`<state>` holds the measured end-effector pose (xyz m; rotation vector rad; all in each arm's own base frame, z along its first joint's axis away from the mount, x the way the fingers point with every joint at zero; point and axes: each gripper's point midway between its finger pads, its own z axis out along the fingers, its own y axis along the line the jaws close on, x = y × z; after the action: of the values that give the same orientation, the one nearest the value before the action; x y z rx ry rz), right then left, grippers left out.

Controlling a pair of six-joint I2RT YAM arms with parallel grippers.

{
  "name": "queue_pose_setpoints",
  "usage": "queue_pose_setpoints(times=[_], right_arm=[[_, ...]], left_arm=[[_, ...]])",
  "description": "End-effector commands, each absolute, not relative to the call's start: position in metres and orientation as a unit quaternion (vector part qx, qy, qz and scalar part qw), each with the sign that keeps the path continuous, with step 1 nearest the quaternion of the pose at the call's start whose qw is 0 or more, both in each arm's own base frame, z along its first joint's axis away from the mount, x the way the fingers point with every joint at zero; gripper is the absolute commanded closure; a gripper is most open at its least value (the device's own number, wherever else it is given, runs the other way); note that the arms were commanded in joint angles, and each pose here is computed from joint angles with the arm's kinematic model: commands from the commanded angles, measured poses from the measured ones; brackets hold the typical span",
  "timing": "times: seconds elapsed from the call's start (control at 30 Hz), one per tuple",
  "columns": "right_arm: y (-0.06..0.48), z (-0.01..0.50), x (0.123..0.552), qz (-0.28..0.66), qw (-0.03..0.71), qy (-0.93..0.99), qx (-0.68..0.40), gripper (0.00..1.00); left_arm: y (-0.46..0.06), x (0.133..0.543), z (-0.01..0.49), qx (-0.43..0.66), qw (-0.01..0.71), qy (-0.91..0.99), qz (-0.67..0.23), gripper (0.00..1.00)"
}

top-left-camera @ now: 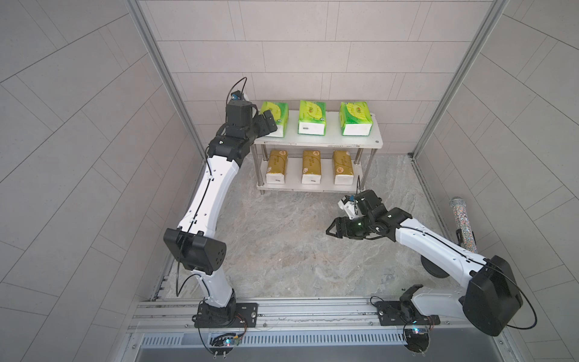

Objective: Place the tissue boxes on the shelf by color
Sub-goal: Place a box of tissues on the shelf.

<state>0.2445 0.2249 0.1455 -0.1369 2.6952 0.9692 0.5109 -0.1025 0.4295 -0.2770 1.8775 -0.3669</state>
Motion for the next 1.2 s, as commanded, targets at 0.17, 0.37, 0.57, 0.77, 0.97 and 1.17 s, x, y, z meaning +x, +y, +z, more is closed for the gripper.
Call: queue_pose_setpoints(times=[0.17, 0.37, 0.57, 0.77, 0.97, 1.17], right_arm=[[0.227, 0.149, 0.246, 0.336, 0.147, 0.929, -0.052, 0.22], [0.227, 0.148, 0.246, 0.337, 0.144, 0.929, -0.052, 0.22], [0.226, 0.147, 0.244, 0.335, 0.142, 0.93, -0.053, 0.23], [0.225, 0.146, 0.243, 0.333, 0.14, 0.931, -0.055, 0.23], [0.223, 0.146, 0.242, 0.329, 0.138, 0.932, -0.057, 0.23], [0.222, 0.147, 0.242, 0.327, 0.14, 0.933, -0.057, 0.23]], left_arm=[[-0.102, 0.52, 0.428, -0.134, 0.566, 0.797, -0.163, 0.05], [-0.104, 0.524, 0.419, -0.135, 0.56, 0.801, -0.166, 0.18], [-0.1, 0.528, 0.411, -0.15, 0.561, 0.799, -0.158, 0.3], [-0.093, 0.533, 0.405, -0.184, 0.57, 0.785, -0.157, 0.37], [-0.092, 0.536, 0.407, -0.206, 0.587, 0.767, -0.158, 0.4], [-0.095, 0.539, 0.411, -0.21, 0.596, 0.76, -0.154, 0.4]])
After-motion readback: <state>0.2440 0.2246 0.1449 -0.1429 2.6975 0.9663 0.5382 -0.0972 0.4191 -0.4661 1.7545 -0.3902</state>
